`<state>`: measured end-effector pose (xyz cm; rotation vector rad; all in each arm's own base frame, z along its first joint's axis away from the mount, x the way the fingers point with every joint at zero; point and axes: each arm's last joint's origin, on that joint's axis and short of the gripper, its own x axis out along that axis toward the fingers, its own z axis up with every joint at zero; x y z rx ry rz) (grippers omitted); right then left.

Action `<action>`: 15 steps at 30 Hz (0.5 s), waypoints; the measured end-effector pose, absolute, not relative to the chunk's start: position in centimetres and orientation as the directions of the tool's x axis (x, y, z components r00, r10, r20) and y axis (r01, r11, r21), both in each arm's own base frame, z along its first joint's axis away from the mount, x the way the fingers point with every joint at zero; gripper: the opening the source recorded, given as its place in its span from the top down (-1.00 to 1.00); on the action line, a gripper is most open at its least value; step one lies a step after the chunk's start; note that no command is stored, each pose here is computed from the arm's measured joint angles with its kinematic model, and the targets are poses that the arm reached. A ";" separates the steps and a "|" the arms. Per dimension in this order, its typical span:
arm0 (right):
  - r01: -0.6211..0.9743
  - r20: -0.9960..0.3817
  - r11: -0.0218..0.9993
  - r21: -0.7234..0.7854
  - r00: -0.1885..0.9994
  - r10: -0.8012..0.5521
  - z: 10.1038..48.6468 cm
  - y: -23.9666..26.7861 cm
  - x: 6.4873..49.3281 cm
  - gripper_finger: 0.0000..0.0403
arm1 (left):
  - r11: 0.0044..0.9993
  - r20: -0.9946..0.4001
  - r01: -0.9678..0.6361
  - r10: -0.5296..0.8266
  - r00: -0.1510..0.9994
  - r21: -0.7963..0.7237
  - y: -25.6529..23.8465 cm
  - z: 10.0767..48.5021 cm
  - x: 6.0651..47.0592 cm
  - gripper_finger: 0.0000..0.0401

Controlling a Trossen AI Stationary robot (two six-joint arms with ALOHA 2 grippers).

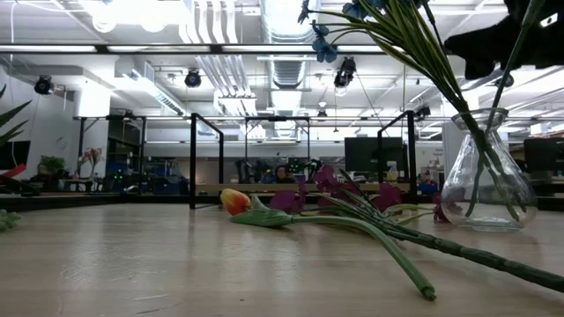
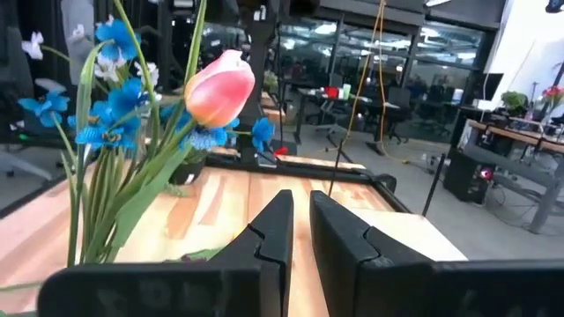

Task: Pick and place flowers into a vace then onto a shelf
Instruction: Put the yellow flower into the left transparent vase

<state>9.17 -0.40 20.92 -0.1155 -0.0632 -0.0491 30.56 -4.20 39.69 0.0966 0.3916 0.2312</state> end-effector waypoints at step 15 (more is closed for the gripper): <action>0.050 0.072 0.997 -0.055 0.996 -0.046 19.7 -0.4 9.2 0.83 | 0.968 -0.410 -0.197 0.244 0.879 0.154 -4.1 37.2 31.0 0.17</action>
